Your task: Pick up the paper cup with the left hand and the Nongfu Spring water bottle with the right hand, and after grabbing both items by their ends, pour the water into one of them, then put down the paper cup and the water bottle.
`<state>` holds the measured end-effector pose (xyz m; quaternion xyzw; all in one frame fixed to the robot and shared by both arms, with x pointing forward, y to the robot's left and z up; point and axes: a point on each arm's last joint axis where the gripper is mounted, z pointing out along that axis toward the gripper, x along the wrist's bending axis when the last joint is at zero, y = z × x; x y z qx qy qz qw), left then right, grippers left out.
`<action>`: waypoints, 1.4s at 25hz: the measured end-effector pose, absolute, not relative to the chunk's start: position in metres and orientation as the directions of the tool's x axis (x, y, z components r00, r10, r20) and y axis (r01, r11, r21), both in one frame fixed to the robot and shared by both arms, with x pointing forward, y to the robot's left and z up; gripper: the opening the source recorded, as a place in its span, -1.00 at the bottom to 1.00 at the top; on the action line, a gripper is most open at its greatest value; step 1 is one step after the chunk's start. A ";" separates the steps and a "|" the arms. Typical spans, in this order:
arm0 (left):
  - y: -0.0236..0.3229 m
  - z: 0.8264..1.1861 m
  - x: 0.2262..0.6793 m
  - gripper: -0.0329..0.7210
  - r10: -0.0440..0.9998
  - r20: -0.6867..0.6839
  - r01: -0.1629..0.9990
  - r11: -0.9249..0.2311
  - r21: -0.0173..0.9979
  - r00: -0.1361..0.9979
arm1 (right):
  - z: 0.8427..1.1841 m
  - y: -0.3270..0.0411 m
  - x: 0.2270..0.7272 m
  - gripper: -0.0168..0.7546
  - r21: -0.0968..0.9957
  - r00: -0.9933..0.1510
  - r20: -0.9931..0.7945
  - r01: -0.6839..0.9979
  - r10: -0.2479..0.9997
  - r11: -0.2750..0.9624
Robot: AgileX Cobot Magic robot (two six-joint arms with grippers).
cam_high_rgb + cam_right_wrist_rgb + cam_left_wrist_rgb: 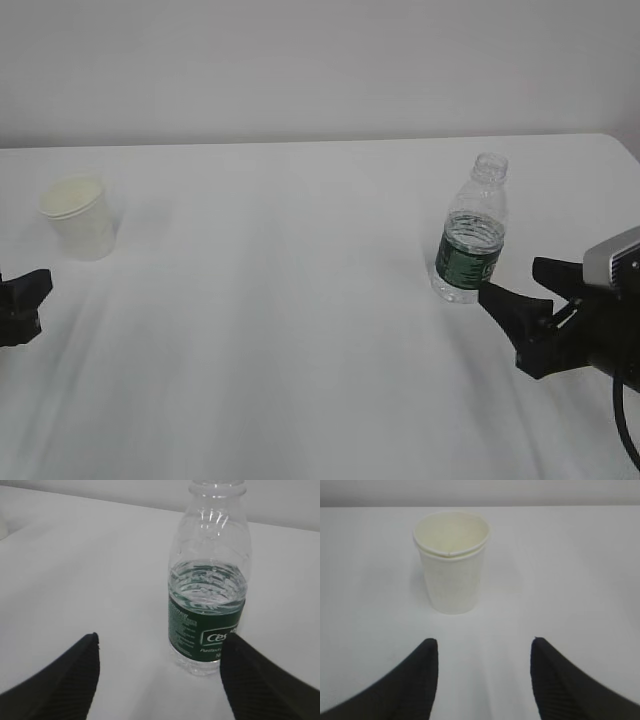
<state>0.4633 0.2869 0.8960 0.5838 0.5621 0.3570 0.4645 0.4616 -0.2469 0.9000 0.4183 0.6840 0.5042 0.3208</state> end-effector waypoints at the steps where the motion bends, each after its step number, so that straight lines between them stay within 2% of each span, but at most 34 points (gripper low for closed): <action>1: 0.287 0.894 0.463 0.20 0.988 -0.106 0.332 0.064 0.941 0.112 | 0.899 -0.247 0.462 0.53 0.957 -0.442 -0.022 0.251 0.897 0.147; 15: 0.286 0.868 0.463 0.20 0.987 -0.119 0.425 0.062 0.903 0.108 | 0.894 -0.255 0.465 0.53 0.950 -0.373 -0.074 0.255 0.925 0.178; 21: 0.286 0.868 0.463 0.20 0.987 -0.119 0.427 0.062 0.902 0.107 | 0.879 -0.256 0.465 0.53 0.931 -0.362 -0.056 0.317 0.931 0.179; 35: 0.286 0.868 0.463 0.20 0.987 -0.119 0.426 0.063 0.902 0.106 | 0.866 -0.254 0.487 0.53 0.928 -0.359 -0.057 0.325 0.932 0.182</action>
